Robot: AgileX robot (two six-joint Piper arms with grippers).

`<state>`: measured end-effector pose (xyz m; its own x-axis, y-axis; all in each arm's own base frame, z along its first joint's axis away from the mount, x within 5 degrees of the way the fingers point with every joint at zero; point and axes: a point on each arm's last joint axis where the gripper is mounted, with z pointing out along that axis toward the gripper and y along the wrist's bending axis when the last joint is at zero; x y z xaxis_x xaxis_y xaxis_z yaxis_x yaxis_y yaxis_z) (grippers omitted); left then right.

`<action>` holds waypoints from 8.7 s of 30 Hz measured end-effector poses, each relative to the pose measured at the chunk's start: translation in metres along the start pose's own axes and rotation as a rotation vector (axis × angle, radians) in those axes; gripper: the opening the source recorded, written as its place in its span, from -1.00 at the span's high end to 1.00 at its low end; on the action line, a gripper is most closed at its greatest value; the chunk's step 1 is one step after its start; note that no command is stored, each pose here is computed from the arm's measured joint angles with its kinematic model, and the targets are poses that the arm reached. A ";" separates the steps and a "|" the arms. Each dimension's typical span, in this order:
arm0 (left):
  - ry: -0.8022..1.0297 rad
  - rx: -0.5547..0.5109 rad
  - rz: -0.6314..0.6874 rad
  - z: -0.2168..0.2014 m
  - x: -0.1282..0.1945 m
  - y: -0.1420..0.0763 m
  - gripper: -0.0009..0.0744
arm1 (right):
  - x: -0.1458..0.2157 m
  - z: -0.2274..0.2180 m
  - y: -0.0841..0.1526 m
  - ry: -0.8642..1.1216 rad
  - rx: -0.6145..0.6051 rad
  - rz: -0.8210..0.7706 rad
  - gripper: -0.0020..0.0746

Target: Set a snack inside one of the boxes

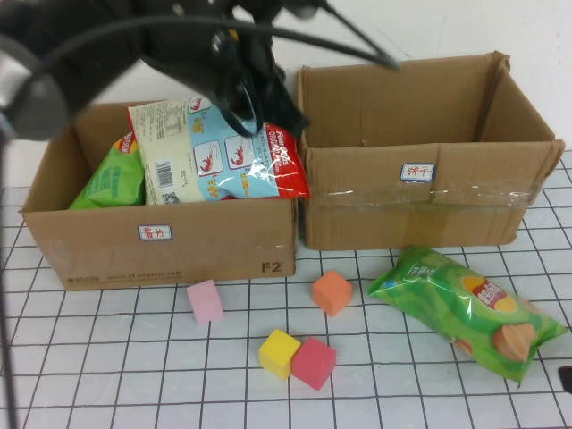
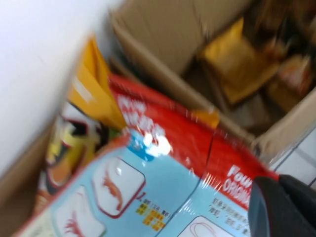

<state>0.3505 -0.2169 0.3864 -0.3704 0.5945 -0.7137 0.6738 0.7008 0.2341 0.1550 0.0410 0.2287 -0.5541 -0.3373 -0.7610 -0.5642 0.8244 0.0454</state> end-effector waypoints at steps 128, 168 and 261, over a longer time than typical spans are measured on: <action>-0.150 -0.265 -0.446 -0.224 0.249 -0.057 0.98 | -0.333 0.216 0.075 -0.728 0.026 -0.668 -0.57; -0.199 -0.329 -0.418 -0.226 0.246 -0.051 0.98 | -0.126 0.012 0.099 -0.419 -0.289 -0.551 0.95; -0.398 -0.427 -0.612 -0.133 0.387 -0.103 0.98 | 0.034 -0.068 0.042 -0.053 0.172 -0.250 0.95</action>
<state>0.0527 -0.0067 0.1740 -0.2846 -0.0656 -0.9564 0.0984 0.9904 -0.0973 0.0707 0.0336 0.2489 -0.3762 -0.5188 -0.7677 -0.5646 0.7853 -0.2541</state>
